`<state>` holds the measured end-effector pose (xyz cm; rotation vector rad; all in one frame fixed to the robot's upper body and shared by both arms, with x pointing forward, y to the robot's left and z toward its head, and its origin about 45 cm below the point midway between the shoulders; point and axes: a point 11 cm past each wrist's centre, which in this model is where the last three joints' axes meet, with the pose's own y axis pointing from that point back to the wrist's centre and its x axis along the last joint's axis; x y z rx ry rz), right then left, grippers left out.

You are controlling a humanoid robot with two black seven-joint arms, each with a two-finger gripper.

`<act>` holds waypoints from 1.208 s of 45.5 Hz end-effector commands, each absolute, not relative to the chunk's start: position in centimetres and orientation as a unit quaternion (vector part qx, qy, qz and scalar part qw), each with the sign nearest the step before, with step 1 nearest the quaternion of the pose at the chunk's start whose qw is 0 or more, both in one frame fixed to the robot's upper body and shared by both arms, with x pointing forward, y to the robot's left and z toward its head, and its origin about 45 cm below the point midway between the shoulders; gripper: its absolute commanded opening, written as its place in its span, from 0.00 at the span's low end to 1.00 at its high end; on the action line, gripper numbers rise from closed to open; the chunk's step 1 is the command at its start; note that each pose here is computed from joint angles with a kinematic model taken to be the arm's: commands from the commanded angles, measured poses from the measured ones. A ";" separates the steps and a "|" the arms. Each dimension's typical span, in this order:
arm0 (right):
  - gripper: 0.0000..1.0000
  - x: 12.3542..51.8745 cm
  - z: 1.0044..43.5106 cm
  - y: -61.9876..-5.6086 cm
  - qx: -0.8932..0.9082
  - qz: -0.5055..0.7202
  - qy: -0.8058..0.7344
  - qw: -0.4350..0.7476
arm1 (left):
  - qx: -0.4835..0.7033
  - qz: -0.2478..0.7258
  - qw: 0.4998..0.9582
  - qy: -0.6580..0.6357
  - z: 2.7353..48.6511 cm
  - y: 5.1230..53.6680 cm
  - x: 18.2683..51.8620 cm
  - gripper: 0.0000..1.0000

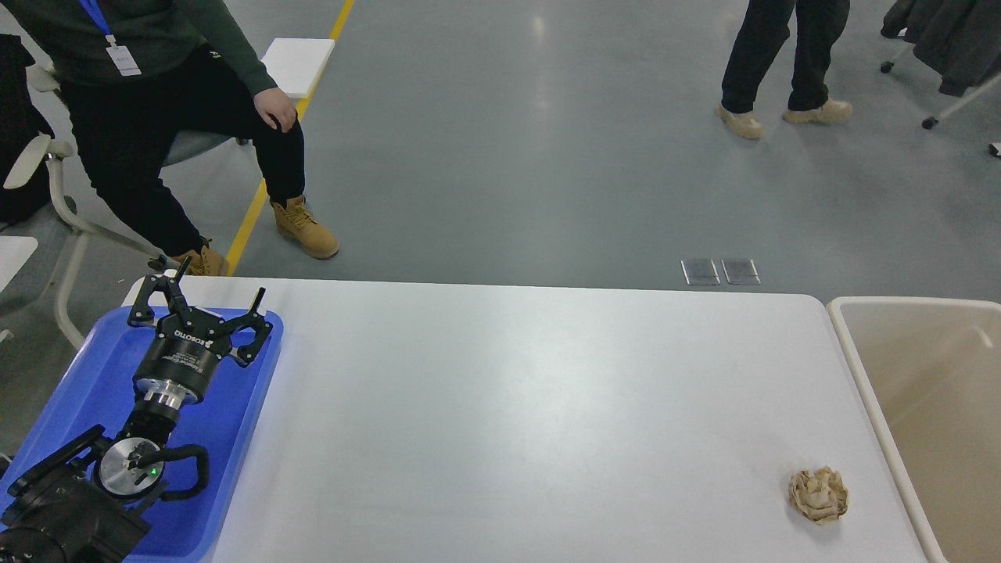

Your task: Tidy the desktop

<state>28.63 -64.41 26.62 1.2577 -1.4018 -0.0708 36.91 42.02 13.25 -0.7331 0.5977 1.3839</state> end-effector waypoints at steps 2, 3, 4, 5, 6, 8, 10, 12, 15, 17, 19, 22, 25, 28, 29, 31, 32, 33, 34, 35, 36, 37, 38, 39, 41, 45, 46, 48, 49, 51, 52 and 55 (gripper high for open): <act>0.99 33.9 33.5 -61.2 0.586 0.055 -0.570 0.573 | -0.325 0.613 0.669 0.265 13.3 42.0 36.9 0.99; 0.99 34.7 33.9 -60.5 0.592 0.064 -0.563 0.573 | -0.325 0.614 0.669 0.265 13.2 42.0 36.9 0.99; 1.00 35.4 34.3 -59.9 0.595 0.073 -0.558 0.573 | -0.325 0.613 0.669 0.265 13.3 42.0 36.9 0.99; 0.99 36.1 34.8 -59.2 0.601 0.083 -0.552 0.573 | -0.326 0.613 0.669 0.265 13.3 42.0 36.9 0.99; 1.00 36.9 35.3 -58.5 0.605 0.093 -0.547 0.572 | -0.326 0.613 0.669 0.265 13.3 42.0 36.9 0.99; 0.99 38.1 36.0 -57.2 0.613 0.108 -0.534 0.572 | -0.326 0.613 0.669 0.265 13.3 42.0 36.9 0.99; 0.99 39.3 36.4 -55.9 0.620 0.122 -0.519 0.576 | -0.326 0.613 0.669 0.265 13.3 42.0 36.9 0.99; 1.00 40.4 36.9 -54.5 0.624 0.135 -0.503 0.582 | -0.326 0.613 0.669 0.265 13.3 42.0 36.9 0.99; 1.00 42.0 37.7 -52.1 0.630 0.157 -0.476 0.593 | -0.325 0.614 0.669 0.265 13.2 42.0 36.9 0.99; 1.00 43.0 38.5 -50.6 0.631 0.172 -0.457 0.603 | -0.325 0.613 0.669 0.265 13.3 42.0 36.9 0.99; 0.99 43.8 39.1 -49.0 0.634 0.183 -0.435 0.612 | -0.325 0.613 0.669 0.265 13.3 42.0 36.9 0.99; 0.99 44.5 39.2 -46.4 0.647 0.185 -0.394 0.626 | -0.325 0.613 0.669 0.265 13.3 42.0 36.9 0.99; 1.00 44.7 39.0 -42.9 0.676 0.176 -0.343 0.628 | -0.325 0.614 0.669 0.265 13.2 42.0 36.9 0.99; 0.99 44.3 39.3 -40.5 0.698 0.166 -0.307 0.625 | -0.325 0.614 0.668 0.265 13.2 42.0 36.9 0.99; 0.99 44.2 39.5 -39.8 0.704 0.163 -0.295 0.625 | -0.325 0.614 0.668 0.265 13.2 42.0 36.9 0.99; 0.99 44.3 39.7 -38.3 0.712 0.161 -0.274 0.627 | -0.325 0.614 0.668 0.265 13.2 42.0 36.9 0.99; 0.99 44.3 39.7 -37.6 0.715 0.161 -0.262 0.628 | -0.325 0.614 0.668 0.265 13.2 42.0 36.9 0.99; 1.00 44.4 39.8 -37.0 0.718 0.161 -0.254 0.628 | -0.325 0.614 0.668 0.265 13.2 42.0 36.9 0.99; 0.99 44.5 39.9 -36.5 0.719 0.163 -0.247 0.629 | -0.325 0.614 0.668 0.265 13.2 42.0 36.9 0.99; 1.00 44.6 40.2 -36.0 0.719 0.166 -0.243 0.629 | -0.325 0.614 0.669 0.265 13.2 42.0 36.9 0.99; 1.00 44.6 40.2 -35.7 0.720 0.167 -0.238 0.630 | -0.325 0.614 0.668 0.265 13.2 42.0 36.9 0.99; 0.99 44.7 40.3 -35.4 0.720 0.169 -0.236 0.631 | -0.325 0.614 0.668 0.265 13.2 42.0 36.9 0.99; 0.99 44.7 40.4 -35.1 0.720 0.170 -0.233 0.631 | -0.325 0.614 0.669 0.265 13.2 42.0 36.9 0.99; 0.99 44.8 40.4 -34.9 0.720 0.170 -0.229 0.632 | -0.325 0.614 0.668 0.265 13.2 42.0 36.9 0.99; 0.99 44.7 40.1 -34.3 0.722 0.167 -0.216 0.636 | -0.325 0.614 0.668 0.265 13.2 42.0 36.9 0.99; 1.00 44.3 39.5 -33.0 0.727 0.151 -0.182 0.645 | -0.325 0.614 0.669 0.265 13.2 42.0 36.9 0.99; 1.00 44.2 39.3 -32.6 0.728 0.145 -0.171 0.647 | -0.325 0.614 0.668 0.265 13.2 42.0 36.9 0.99; 0.99 43.7 38.9 -32.1 0.730 0.130 -0.149 0.654 | -0.325 0.614 0.668 0.265 13.2 42.0 36.9 0.99; 1.00 43.8 38.9 -31.9 0.728 0.132 -0.145 0.656 | -0.325 0.614 0.668 0.265 13.2 42.0 36.9 0.99; 0.99 43.8 38.6 -31.2 0.727 0.135 -0.137 0.659 | -0.325 0.614 0.669 0.265 13.2 42.0 36.9 0.99; 0.99 43.8 38.5 -30.9 0.728 0.136 -0.133 0.659 | -0.325 0.614 0.668 0.265 13.2 42.0 36.9 0.99; 0.99 43.7 38.2 -30.4 0.730 0.135 -0.125 0.659 | -0.325 0.614 0.668 0.265 13.2 42.0 36.9 0.99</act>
